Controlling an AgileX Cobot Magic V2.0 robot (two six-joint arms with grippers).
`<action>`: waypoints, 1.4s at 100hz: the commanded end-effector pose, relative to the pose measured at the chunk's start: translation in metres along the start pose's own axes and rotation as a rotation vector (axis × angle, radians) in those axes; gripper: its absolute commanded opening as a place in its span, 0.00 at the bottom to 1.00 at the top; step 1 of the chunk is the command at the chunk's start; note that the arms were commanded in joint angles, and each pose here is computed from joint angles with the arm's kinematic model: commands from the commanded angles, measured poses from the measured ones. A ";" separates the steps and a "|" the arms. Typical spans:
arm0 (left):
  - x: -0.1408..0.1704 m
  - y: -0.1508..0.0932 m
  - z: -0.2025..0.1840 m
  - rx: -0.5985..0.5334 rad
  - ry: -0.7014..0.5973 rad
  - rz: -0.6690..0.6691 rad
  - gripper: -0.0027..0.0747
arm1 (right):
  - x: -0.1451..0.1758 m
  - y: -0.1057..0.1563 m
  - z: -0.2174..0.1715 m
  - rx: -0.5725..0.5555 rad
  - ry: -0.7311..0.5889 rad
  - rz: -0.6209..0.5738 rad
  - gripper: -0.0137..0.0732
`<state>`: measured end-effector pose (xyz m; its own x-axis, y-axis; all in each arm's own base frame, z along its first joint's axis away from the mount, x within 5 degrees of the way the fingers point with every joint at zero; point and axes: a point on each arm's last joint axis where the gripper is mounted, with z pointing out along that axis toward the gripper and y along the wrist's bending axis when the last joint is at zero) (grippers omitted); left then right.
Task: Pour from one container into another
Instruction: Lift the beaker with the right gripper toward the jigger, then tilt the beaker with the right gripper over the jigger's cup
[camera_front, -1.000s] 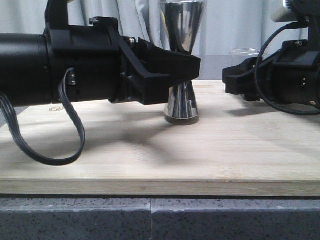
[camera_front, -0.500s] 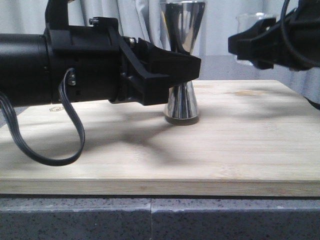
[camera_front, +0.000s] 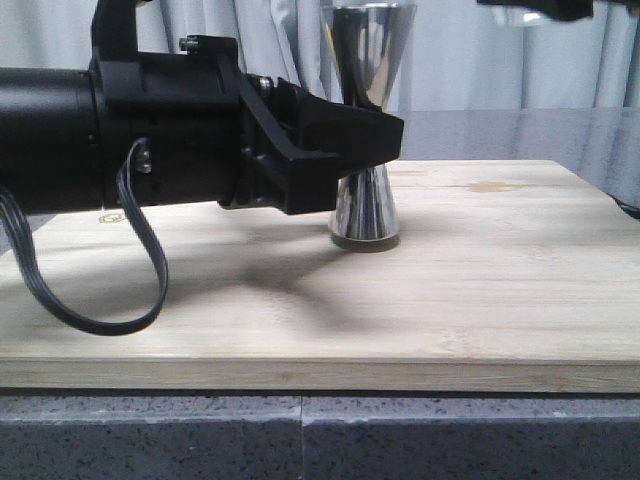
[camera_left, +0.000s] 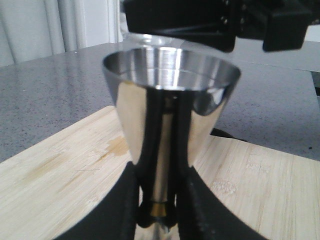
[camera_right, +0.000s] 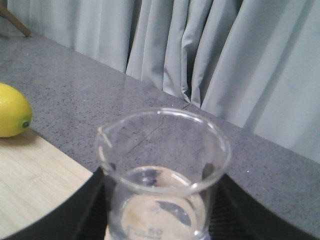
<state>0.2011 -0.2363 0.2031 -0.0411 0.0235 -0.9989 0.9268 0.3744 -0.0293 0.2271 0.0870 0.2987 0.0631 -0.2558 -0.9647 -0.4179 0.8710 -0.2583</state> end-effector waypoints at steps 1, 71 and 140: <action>-0.024 0.000 0.001 0.014 -0.136 0.005 0.01 | -0.032 -0.003 -0.006 0.004 -0.126 -0.045 0.38; -0.022 -0.003 0.001 0.042 -0.122 -0.001 0.01 | -0.075 0.025 -0.004 -0.140 -0.117 -0.233 0.38; -0.022 -0.003 0.001 0.047 -0.120 -0.001 0.01 | -0.072 0.032 -0.004 -0.176 -0.074 -0.382 0.38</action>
<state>0.1979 -0.2374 0.2020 -0.0504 0.0342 -0.9981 0.9398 0.3398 -0.0359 0.2102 0.1296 0.3354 0.1960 -0.5566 -0.8073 -0.5376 0.6276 -0.5632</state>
